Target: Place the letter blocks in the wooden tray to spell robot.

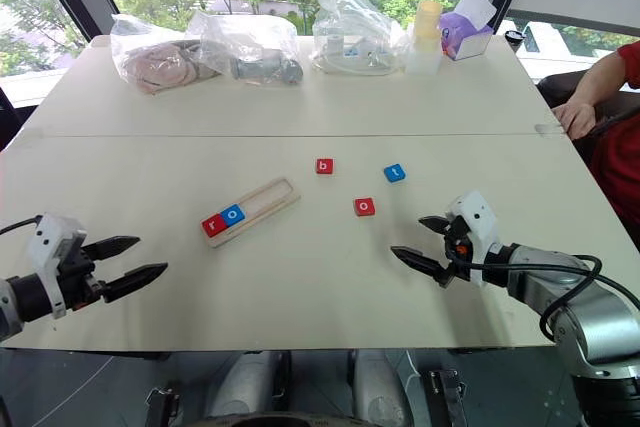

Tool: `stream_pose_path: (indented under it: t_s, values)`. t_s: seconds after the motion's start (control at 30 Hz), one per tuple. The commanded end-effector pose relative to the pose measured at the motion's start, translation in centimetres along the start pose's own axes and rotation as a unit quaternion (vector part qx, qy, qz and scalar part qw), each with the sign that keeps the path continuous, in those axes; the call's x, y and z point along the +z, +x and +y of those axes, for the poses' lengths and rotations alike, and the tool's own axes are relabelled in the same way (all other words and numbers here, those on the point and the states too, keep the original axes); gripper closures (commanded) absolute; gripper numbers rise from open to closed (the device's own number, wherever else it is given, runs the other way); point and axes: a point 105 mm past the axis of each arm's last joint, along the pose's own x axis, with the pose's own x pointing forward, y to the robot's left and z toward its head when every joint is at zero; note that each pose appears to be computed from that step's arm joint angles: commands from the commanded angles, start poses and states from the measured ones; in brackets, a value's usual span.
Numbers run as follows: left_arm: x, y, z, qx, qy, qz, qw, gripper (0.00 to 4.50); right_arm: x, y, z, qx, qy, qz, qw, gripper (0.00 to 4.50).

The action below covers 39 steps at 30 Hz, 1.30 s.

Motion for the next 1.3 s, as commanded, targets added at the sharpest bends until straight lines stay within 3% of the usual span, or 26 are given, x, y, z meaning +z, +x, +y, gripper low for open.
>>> stream_pose_path:
  t_s: [0.03,0.23,0.37,0.77,0.93,1.13,1.3]
  values:
    - [0.9,-0.3,-0.2,0.005,0.012,-0.017,1.000,0.00,0.8,0.0,0.0,0.004,-0.020,-0.010,1.000,0.03]
    - [1.0,-0.1,0.0,0.012,0.013,-0.016,1.000,0.00,0.7,0.0,0.0,0.005,-0.022,-0.005,1.000,0.03]
    - [-0.3,0.0,0.6,0.026,0.029,0.027,0.999,0.00,0.6,0.0,0.0,0.005,-0.022,-0.004,1.000,0.03]
    - [1.3,0.0,1.2,0.014,0.045,0.014,0.999,0.00,0.1,0.2,-0.2,0.010,-0.039,0.013,0.999,0.03]
    - [2.0,1.4,1.0,-0.019,0.067,0.021,0.997,0.00,1.7,1.1,-0.1,0.025,-0.054,-0.004,0.998,0.03]
    - [2.9,7.4,-0.1,-0.066,0.098,0.005,0.993,0.00,3.1,4.1,5.0,0.098,-0.071,-0.032,0.992,0.03]
    - [2.1,9.5,-0.9,-0.092,0.135,0.028,0.986,0.00,3.9,5.1,7.7,0.119,-0.071,-0.052,0.989,0.03]
